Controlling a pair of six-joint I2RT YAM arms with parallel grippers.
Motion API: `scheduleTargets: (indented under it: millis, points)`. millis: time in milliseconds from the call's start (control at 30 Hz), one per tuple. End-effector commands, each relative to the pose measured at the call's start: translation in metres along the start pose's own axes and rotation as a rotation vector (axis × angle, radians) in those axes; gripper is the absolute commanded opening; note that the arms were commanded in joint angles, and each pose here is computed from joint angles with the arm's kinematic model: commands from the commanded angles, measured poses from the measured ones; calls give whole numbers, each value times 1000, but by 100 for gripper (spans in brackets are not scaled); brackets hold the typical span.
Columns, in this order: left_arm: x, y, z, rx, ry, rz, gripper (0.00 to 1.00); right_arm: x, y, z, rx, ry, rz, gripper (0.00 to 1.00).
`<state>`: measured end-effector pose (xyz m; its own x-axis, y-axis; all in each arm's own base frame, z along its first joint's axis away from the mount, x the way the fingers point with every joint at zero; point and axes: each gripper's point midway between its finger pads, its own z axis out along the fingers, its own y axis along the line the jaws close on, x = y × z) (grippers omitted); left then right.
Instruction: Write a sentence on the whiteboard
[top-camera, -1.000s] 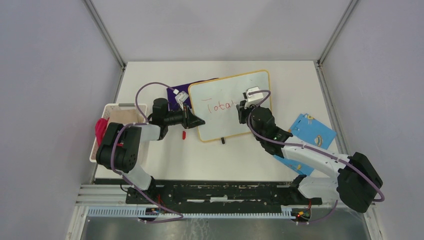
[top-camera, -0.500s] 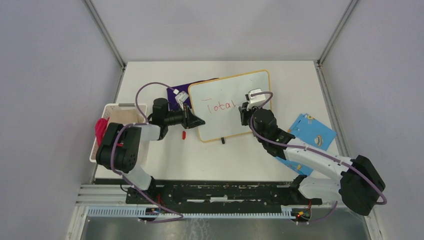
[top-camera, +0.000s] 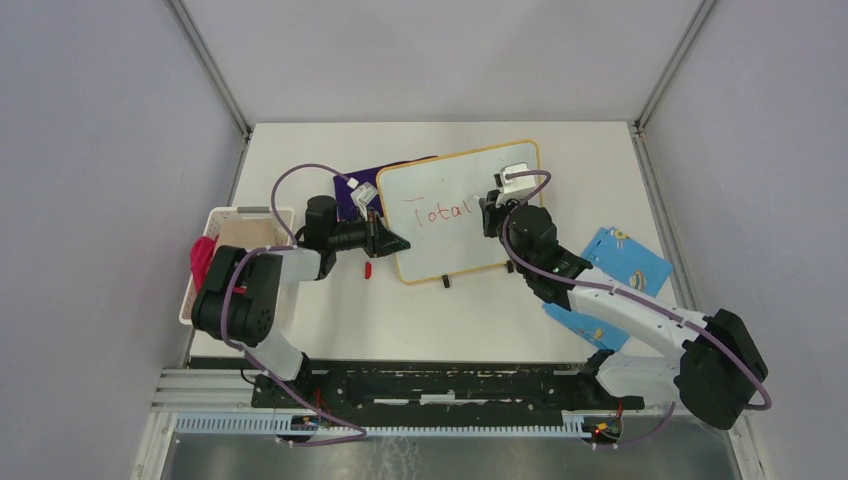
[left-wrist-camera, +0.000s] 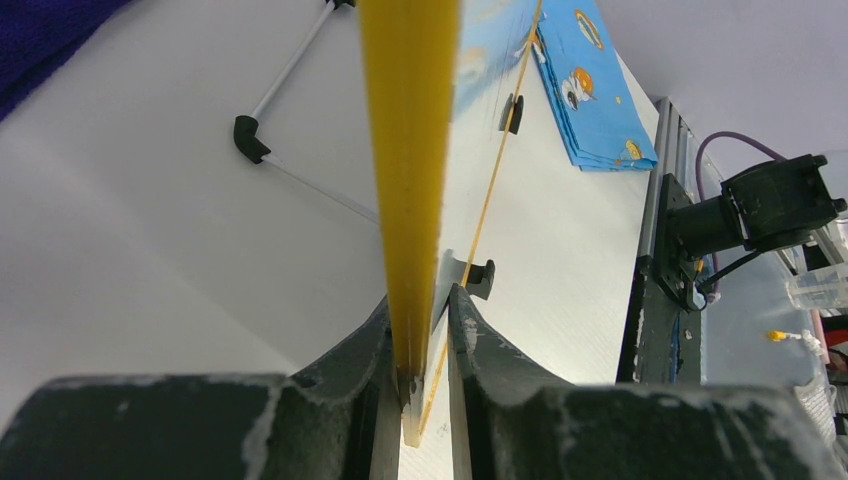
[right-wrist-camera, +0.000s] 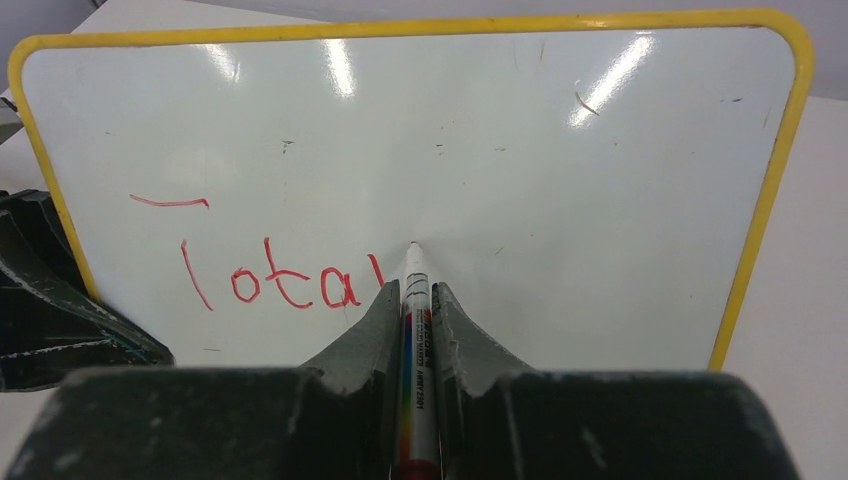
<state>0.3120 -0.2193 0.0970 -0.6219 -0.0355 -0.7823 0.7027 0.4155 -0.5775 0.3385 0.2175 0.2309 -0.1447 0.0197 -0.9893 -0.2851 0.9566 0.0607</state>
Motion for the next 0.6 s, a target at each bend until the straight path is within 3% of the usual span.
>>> scheduleTargets:
  millis: [0, 567]
  points:
    - [12, 32, -1, -155, 25, 16, 2, -22, 1, 7, 4, -52, 18, 0]
    - [11, 32, -1, -159, 23, 19, 2, 17, -4, -3, -12, 13, 29, 0]
